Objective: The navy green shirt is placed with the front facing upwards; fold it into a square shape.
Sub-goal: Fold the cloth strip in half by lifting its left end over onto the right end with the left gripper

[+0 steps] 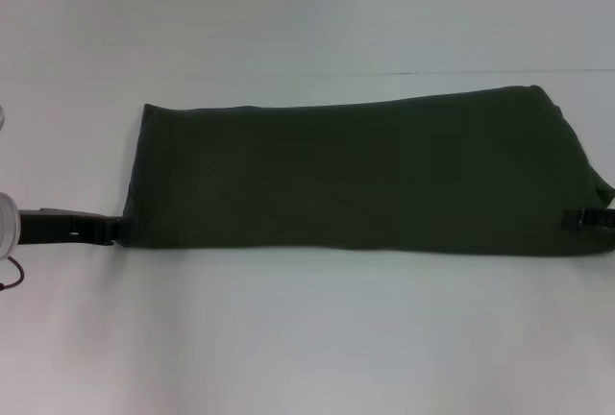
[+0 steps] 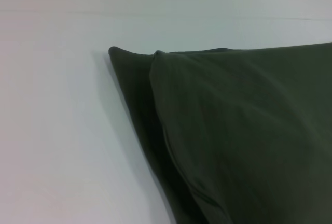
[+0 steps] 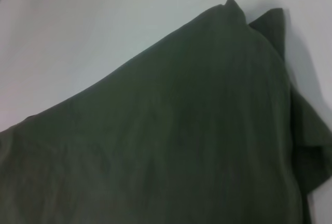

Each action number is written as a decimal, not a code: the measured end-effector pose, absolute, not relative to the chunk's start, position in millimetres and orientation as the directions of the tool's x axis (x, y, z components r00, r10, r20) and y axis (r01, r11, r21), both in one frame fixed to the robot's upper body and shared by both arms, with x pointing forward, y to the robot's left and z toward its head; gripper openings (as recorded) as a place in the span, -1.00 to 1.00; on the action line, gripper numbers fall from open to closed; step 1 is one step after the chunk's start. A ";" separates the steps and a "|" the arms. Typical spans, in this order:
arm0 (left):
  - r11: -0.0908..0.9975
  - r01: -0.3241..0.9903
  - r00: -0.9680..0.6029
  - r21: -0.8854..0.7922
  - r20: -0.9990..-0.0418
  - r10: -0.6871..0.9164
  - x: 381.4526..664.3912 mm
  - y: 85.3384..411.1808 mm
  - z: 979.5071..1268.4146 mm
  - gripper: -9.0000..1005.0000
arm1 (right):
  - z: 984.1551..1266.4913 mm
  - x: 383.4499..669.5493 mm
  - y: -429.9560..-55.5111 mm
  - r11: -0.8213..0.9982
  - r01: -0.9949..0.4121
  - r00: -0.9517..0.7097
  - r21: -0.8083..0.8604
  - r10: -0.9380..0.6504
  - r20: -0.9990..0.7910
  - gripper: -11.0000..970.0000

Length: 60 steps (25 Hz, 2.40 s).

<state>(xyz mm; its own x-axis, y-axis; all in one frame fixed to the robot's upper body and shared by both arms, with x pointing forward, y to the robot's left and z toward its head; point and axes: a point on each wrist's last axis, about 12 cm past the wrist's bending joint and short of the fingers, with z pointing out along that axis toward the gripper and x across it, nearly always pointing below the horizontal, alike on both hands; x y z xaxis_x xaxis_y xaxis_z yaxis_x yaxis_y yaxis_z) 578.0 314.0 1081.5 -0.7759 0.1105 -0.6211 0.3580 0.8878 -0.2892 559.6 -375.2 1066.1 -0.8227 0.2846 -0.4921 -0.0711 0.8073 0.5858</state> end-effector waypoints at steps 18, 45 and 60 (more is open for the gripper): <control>0.889 0.354 -0.773 -0.291 -0.626 0.103 578.8 316.0 1083.6 -0.99 | 1063.7 553.8 -382.5 0.818 -0.080 -0.811 0.570 0.279 -0.514 -0.21; 0.895 0.362 -0.751 -0.260 -0.650 0.115 578.3 325.9 1101.6 -0.99 | 1059.7 544.7 -388.2 0.797 -0.079 -0.762 0.599 0.339 -0.551 -0.95; 0.885 0.373 -0.764 -0.278 -0.634 0.123 575.1 322.2 1098.2 -0.99 | 1082.6 539.6 -403.9 0.773 -0.151 -0.710 0.617 0.349 -0.611 -0.26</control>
